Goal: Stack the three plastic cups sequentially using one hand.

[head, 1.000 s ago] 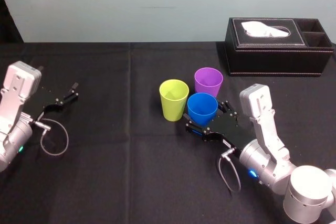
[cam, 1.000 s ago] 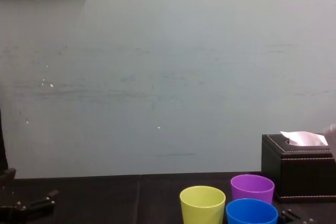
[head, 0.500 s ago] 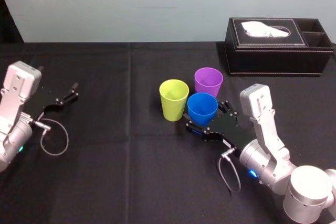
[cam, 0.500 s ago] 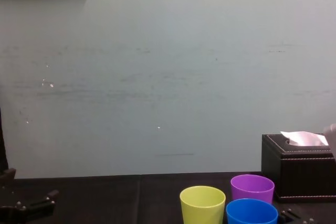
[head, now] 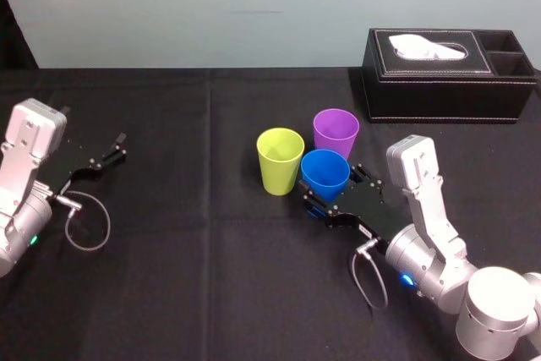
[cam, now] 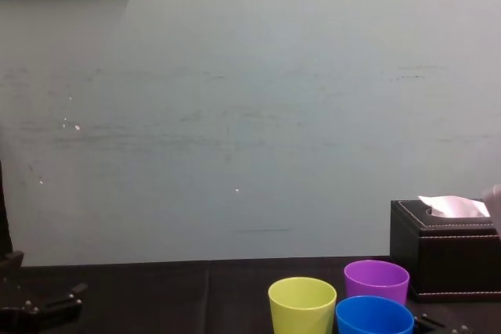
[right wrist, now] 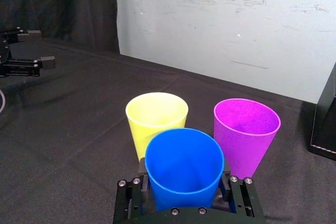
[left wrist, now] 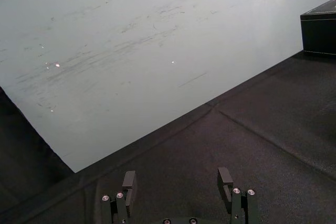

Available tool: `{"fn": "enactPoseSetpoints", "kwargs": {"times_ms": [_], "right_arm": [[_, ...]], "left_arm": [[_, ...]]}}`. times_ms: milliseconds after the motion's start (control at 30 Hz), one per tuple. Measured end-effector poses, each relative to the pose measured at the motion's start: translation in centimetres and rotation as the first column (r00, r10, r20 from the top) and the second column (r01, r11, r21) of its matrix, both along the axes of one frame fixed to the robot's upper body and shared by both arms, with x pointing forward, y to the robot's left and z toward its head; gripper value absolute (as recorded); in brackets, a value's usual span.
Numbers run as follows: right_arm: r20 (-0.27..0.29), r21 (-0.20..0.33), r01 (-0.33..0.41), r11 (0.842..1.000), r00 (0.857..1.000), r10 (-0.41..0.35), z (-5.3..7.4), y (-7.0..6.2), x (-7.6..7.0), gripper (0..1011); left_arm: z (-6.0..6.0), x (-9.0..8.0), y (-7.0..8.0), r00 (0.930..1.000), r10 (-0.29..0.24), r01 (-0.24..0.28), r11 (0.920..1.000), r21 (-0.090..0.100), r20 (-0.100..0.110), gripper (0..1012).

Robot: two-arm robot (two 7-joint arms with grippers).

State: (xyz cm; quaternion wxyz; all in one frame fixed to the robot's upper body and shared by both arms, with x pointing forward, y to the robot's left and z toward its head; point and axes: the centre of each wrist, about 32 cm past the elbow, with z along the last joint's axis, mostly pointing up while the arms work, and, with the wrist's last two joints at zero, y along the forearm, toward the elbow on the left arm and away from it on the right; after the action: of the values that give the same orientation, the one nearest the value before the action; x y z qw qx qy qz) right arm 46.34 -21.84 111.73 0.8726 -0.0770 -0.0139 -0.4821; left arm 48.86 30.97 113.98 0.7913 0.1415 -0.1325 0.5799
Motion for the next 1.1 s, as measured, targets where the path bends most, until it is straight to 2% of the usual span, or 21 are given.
{"fn": "enactPoseSetpoints", "kwargs": {"times_ms": [333, 1100], "right_arm": [[0.000, 0.000, 0.000, 1.000, 1.000, 0.000, 0.00, 0.00, 0.00, 723], [0.016, -0.009, 0.006, 1.000, 1.000, -0.006, 0.35, -0.23, -0.09, 723]], "left_arm": [[0.00, 0.00, 0.00, 1.0000, 0.000, 0.000, 1.0000, 0.000, 0.000, 1011], [0.00, 0.00, 0.00, 1.0000, 0.000, 0.000, 1.0000, 0.000, 0.000, 1011]]}}
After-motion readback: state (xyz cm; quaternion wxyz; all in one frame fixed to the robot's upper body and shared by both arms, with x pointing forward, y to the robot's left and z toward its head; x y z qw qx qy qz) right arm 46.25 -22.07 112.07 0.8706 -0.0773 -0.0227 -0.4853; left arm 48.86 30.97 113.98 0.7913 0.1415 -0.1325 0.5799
